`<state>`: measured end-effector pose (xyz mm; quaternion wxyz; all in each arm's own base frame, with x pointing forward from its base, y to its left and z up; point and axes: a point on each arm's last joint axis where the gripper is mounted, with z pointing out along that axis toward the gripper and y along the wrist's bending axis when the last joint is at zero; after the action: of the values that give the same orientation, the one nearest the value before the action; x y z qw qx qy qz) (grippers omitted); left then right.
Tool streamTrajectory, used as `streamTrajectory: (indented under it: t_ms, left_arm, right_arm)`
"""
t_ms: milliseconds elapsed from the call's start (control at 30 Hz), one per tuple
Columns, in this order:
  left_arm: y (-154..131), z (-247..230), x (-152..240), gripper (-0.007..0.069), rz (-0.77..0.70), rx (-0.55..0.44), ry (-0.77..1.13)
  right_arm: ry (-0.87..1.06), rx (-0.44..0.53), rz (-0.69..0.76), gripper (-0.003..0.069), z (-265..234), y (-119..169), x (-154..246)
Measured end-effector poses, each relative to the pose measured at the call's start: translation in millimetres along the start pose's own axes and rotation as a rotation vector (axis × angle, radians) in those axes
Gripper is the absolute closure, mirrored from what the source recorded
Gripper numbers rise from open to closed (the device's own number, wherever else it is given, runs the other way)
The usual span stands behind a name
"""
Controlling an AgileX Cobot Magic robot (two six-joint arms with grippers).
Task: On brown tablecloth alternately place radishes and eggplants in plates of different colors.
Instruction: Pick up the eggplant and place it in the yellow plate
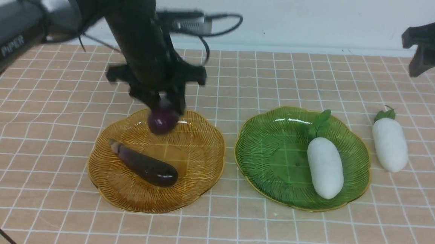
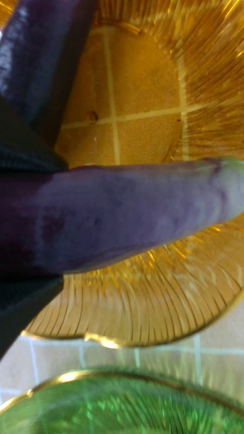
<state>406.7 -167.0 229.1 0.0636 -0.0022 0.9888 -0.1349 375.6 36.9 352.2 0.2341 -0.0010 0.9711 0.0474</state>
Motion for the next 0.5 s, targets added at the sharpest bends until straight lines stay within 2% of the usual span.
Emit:
streamTrajectory:
  t_ms: [100,233,333,433,500]
  left_arm:
    - [1.6,9.3,-1.5,0.0268,0.005,-0.005,0.012]
    - [1.8,11.8,-2.7,0.0081,0.010,-0.004,0.005]
    - [0.9,8.5,-2.6,-0.0010,0.020,-0.006,0.018]
    - [-2.7,-3.9,-5.1,-0.0020,0.043,-0.011,0.025]
    - [-7.6,-20.8,-13.6,0.0048,0.082,-0.016,-0.031]
  right_arm:
    - [0.031,0.021,0.007,0.0316,14.2,-6.8,-1.4]
    - [0.121,0.024,0.101,0.0312,55.0,-36.7,-2.9]
    - [0.184,0.015,0.158,0.0275,92.6,-59.7,-1.1]
    - [0.211,0.027,0.155,0.0171,124.3,-66.6,0.4]
    - [0.221,0.031,0.156,0.0106,141.4,-68.6,2.4]
